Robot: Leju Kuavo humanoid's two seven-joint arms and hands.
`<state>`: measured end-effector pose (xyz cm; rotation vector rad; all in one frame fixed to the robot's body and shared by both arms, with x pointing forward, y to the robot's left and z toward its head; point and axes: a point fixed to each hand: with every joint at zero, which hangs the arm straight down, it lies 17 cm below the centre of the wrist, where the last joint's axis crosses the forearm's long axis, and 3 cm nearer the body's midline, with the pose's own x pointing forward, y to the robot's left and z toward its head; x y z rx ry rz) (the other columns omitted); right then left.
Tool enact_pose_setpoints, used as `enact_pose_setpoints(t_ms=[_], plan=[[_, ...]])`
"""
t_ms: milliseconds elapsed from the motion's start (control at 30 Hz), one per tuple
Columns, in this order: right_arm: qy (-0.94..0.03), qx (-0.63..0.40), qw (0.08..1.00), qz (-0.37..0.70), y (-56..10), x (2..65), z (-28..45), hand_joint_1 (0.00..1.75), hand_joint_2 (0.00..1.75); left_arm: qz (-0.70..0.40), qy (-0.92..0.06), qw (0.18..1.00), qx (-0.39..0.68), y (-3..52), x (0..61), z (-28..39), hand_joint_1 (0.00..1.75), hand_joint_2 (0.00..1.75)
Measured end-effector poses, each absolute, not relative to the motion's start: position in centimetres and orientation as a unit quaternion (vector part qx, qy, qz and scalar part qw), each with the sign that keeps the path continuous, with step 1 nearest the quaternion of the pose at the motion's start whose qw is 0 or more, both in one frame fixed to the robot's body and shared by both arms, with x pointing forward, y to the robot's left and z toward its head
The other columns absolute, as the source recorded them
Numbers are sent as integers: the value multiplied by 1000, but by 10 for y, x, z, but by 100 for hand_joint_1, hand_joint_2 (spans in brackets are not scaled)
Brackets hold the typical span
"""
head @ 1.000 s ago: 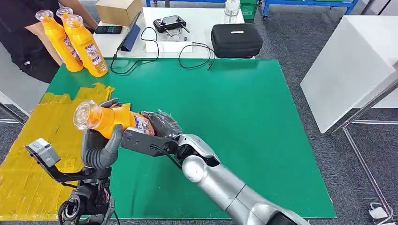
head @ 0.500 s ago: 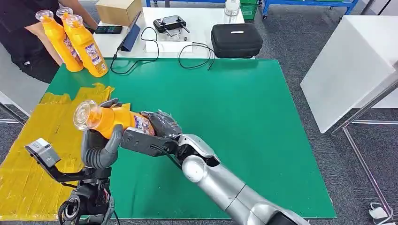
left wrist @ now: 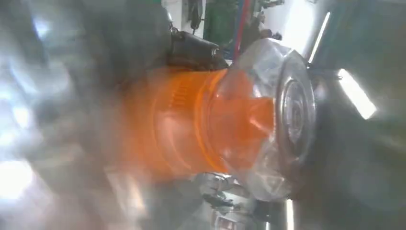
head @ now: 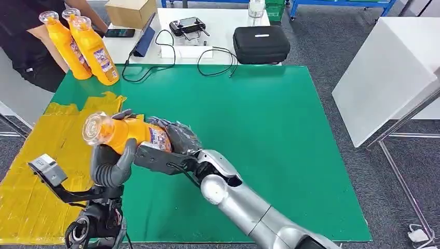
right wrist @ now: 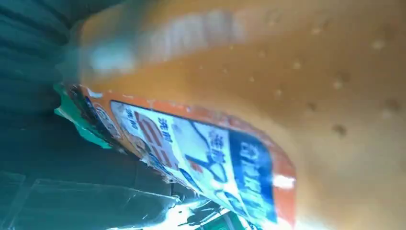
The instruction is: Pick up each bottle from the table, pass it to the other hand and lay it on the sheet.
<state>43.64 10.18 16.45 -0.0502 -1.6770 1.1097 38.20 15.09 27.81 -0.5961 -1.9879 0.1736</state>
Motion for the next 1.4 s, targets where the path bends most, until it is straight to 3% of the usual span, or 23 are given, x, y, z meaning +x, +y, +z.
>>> enact_pose_setpoints(t_ms=[1400], plan=[[-687, -24, 535, 490, 93, 430, 141, 0, 0, 60, -823, 517, -230, 149, 379, 268, 175, 175]])
